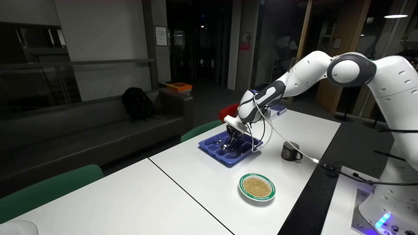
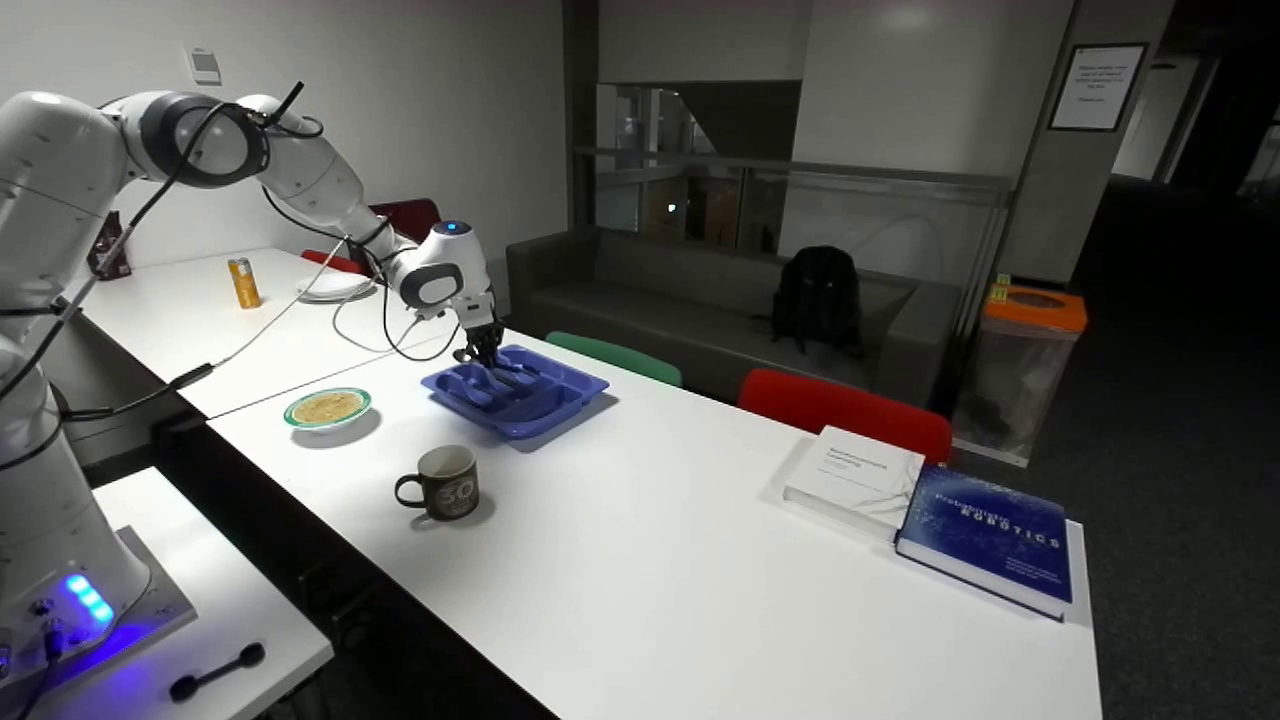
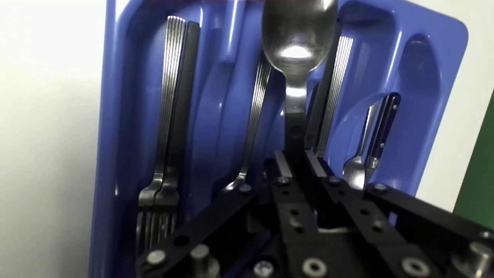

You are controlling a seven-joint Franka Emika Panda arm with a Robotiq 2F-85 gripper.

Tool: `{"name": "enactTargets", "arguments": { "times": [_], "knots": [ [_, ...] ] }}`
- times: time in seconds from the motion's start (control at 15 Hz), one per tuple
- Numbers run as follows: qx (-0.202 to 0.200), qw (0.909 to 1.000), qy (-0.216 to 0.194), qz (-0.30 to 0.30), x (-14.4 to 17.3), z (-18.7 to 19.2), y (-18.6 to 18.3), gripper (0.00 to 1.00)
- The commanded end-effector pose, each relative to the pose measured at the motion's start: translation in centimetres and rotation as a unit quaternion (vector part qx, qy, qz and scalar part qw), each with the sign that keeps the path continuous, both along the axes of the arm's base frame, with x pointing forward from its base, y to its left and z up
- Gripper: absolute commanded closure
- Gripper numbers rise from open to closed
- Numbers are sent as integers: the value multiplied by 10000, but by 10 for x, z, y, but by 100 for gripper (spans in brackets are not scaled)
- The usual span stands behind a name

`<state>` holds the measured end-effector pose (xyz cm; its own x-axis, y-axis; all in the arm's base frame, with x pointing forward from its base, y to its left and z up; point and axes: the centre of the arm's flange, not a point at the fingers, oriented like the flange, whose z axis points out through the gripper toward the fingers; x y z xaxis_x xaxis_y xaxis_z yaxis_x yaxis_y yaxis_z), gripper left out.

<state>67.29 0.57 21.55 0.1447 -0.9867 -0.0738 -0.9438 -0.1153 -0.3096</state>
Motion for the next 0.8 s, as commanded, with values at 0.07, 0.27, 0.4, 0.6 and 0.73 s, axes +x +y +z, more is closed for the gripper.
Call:
{"name": "enactTargets", "arguments": {
  "times": [0.07,0.27,0.4,0.6,0.73],
  "knots": [
    [35,9999,67,-125,21,-6,-8,97],
    [60,9998,62,-187,26,-11,-9,97],
    [86,9996,58,-244,30,-13,-9,97],
    [160,9993,101,-327,33,-15,-11,97],
    [204,9988,202,-400,33,-17,-12,97]
  ]
}}
